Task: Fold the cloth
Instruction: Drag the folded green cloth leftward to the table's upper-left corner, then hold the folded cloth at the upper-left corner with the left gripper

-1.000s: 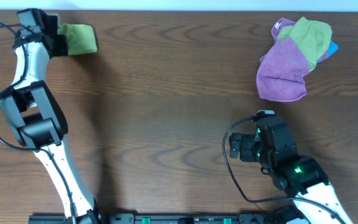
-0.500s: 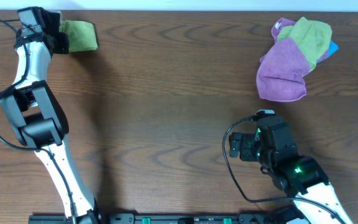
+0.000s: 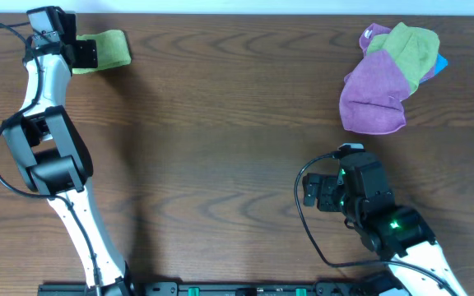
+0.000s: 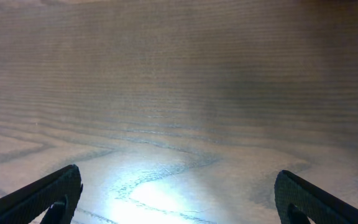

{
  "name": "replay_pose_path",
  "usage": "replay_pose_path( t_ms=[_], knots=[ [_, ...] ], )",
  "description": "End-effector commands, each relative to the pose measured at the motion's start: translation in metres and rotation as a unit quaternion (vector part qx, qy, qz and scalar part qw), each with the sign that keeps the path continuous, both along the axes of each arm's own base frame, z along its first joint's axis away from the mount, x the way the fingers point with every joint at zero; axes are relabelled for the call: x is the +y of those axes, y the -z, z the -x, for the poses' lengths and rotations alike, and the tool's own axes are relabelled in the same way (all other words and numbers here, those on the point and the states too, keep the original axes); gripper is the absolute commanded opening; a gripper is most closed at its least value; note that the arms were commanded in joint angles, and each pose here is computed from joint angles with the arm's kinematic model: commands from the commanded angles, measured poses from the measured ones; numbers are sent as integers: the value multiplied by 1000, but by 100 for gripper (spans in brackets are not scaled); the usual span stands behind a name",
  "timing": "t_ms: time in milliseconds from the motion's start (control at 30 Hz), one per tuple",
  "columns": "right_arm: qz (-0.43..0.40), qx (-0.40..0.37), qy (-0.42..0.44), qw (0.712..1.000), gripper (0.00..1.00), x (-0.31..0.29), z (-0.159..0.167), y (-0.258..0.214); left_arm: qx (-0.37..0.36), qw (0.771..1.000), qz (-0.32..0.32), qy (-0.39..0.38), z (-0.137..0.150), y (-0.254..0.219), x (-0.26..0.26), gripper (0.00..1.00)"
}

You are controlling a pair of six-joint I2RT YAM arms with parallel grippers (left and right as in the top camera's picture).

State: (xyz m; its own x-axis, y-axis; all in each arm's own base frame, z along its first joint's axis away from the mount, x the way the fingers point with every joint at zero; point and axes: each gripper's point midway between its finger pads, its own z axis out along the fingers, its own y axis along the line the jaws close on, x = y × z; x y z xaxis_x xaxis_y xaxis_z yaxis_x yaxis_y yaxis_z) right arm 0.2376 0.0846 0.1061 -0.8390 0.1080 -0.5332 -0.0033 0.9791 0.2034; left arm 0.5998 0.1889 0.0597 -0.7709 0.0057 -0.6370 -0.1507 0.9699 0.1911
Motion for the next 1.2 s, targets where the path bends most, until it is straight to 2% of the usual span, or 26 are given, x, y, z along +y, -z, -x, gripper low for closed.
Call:
replay_pose_path(
  t_ms=[0,100,200,233,300,400,467,533,667,800,1000,1167],
  knots=[
    [-5,3,3,1000,99,1,1,2,-37,999,3,-37,-10,-29,8,94],
    [-5,3,3,1000,99,1,1,2,-74,996,32,-47,-18,-60,3,79],
    [-5,3,3,1000,99,1,1,1,-97,992,83,-19,-21,-88,-17,56],
    [-5,3,3,1000,99,1,1,1,-101,990,102,-10,-20,-96,-25,42],
    [-5,2,3,1000,99,1,1,1,-105,985,137,-5,-17,-107,-36,7],
    [-5,2,3,1000,99,1,1,1,-105,979,172,-15,-15,-109,-44,6],
    [-5,2,3,1000,99,1,1,1,-96,980,172,-10,-14,-103,-50,6],
    [-5,2,3,1000,99,1,1,1,-82,986,148,-1,-12,-97,-54,6],
    [-5,2,4,1000,99,1,0,1,-51,997,54,20,-15,-87,-70,6],
    [-5,2,3,1000,99,1,1,1,-28,998,29,39,-20,-66,-91,6],
    [-5,2,3,1000,99,1,1,1,15,1000,-19,10,-19,-22,-88,6],
    [-3,7,3,1000,99,0,3,3,12,998,-39,-37,-18,-17,-71,6]
  ],
)
